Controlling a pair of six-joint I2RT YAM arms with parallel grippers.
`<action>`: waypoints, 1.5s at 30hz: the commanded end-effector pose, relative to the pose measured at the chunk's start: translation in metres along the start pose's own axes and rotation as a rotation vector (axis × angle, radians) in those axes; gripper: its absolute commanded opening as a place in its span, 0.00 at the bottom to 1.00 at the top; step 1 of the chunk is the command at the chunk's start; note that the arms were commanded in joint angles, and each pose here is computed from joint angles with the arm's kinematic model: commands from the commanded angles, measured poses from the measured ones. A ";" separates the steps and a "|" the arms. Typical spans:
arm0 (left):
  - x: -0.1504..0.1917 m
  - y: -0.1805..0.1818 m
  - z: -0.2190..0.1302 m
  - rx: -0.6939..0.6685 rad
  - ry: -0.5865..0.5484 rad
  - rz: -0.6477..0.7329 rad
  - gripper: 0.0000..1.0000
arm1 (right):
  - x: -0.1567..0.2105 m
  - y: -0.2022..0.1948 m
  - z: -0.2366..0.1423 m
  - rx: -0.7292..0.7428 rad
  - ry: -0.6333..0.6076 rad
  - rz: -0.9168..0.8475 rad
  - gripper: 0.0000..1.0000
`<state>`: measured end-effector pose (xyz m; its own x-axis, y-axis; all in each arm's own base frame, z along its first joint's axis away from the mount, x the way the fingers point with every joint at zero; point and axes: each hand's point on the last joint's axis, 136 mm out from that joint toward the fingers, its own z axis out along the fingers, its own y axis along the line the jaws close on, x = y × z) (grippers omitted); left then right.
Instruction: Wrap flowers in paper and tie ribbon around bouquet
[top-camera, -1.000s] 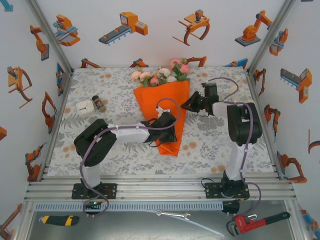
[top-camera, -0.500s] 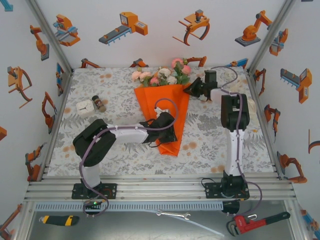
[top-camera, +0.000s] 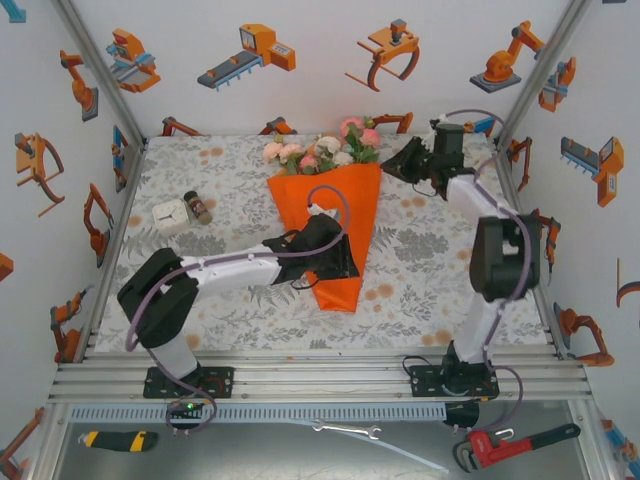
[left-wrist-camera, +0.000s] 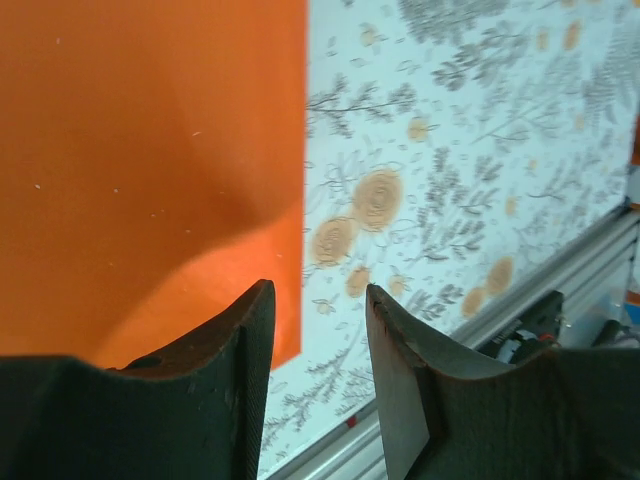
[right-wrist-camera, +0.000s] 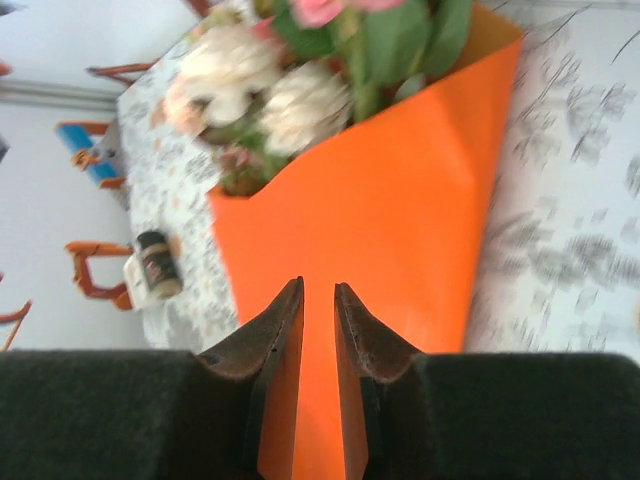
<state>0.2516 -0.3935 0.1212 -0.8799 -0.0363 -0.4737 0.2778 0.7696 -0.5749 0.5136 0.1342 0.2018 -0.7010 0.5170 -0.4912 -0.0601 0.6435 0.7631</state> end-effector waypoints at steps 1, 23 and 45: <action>-0.004 0.002 -0.016 -0.020 -0.016 0.036 0.43 | 0.037 0.008 -0.018 -0.033 0.023 0.003 0.24; -0.012 0.024 -0.074 -0.073 -0.137 0.008 0.54 | 0.103 -0.008 -0.046 0.237 0.092 -0.274 0.42; -0.034 0.023 -0.175 0.031 -0.387 0.395 0.97 | -0.075 -0.240 -0.026 0.796 0.122 -0.094 0.55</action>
<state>0.2178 -0.2700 0.2390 -0.5429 -0.0120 -0.8397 0.5543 0.7461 -0.3690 0.5645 -0.0797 0.0592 -0.7574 0.4346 -0.4873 0.4030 0.8984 0.1749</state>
